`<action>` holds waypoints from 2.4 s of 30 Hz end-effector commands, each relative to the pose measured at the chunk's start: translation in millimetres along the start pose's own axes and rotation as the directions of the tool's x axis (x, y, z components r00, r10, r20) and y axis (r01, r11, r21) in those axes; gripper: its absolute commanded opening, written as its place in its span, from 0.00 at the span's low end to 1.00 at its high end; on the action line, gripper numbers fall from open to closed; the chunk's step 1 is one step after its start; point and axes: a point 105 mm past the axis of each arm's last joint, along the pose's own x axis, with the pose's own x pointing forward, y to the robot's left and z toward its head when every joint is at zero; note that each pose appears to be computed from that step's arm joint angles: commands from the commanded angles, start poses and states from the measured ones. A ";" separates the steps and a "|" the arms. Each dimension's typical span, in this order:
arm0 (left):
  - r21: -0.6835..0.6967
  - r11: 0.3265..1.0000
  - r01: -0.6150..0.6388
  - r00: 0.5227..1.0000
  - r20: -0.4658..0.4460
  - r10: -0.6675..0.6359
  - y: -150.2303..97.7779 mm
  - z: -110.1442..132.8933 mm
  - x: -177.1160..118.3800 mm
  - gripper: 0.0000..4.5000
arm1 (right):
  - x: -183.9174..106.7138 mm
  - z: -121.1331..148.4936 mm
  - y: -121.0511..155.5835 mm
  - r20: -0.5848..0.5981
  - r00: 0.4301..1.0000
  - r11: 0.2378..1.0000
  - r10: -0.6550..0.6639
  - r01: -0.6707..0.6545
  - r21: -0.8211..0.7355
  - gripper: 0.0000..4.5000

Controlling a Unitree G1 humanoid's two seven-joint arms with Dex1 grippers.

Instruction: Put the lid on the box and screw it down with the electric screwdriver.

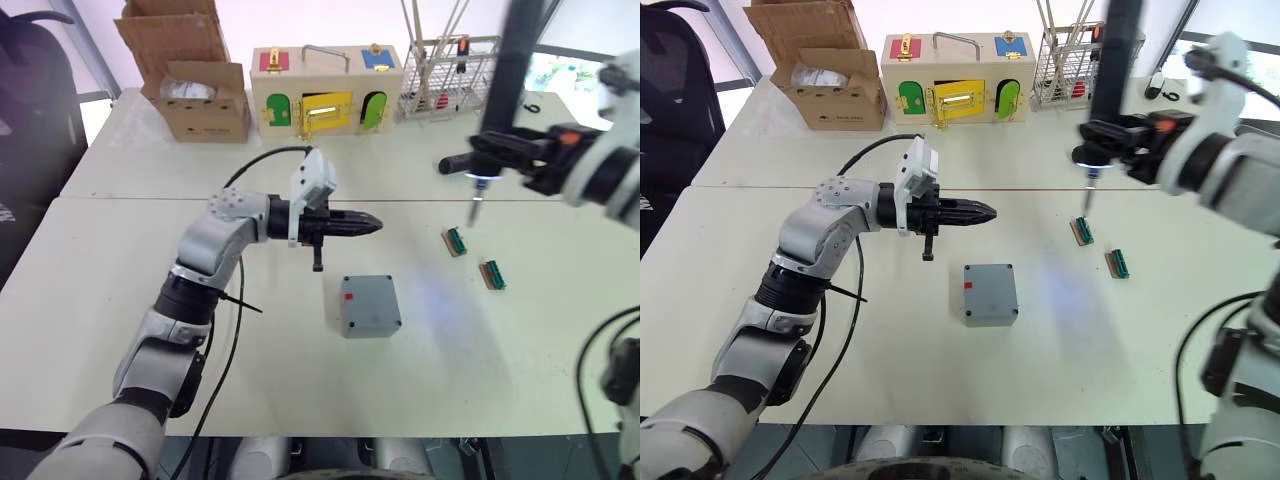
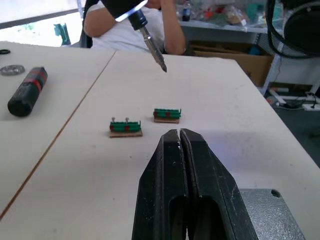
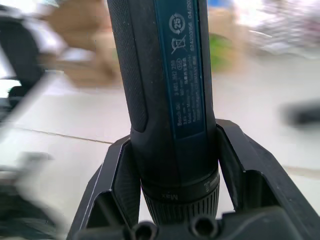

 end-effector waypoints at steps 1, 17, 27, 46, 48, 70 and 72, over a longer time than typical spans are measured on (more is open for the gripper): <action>0.099 0.989 0.110 0.994 -0.014 -0.109 -21.6 10.2 14.4 0.00 | -21.8 -11.1 -22.5 -0.109 0.994 0.995 0.013 -0.002 0.098 0.40; 0.159 0.965 0.207 0.973 -0.138 -0.186 -64.2 -21.4 28.7 0.00 | -48.4 -144.8 -98.1 -0.607 0.793 0.942 -0.053 0.241 0.233 0.40; 0.144 0.970 0.196 0.973 -0.153 -0.174 -67.1 -26.1 23.9 0.00 | -40.3 -164.1 -111.2 -0.653 0.755 0.939 -0.069 0.269 0.212 0.40; 0.113 0.992 -0.055 0.986 -0.148 0.072 -10.1 -18.3 -11.4 0.00 | -23.2 -133.3 -108.3 -0.541 0.838 0.965 -0.067 0.192 0.178 1.00; 0.095 0.992 -0.081 0.983 -0.157 0.095 -3.8 -19.4 -22.6 0.00 | -21.6 -114.8 -106.4 -0.472 0.880 0.964 -0.048 0.164 0.210 1.00; -0.048 0.997 -0.063 0.934 -0.356 0.042 -32.5 -93.6 -38.8 0.00 | -26.2 -156.7 85.6 -0.425 0.764 0.753 0.485 -0.612 -0.242 1.00; -0.044 0.998 -0.051 0.929 -0.368 0.031 -34.6 -95.7 -37.3 0.00 | -24.5 -166.0 97.9 -0.427 0.748 0.738 0.509 -0.634 -0.231 1.00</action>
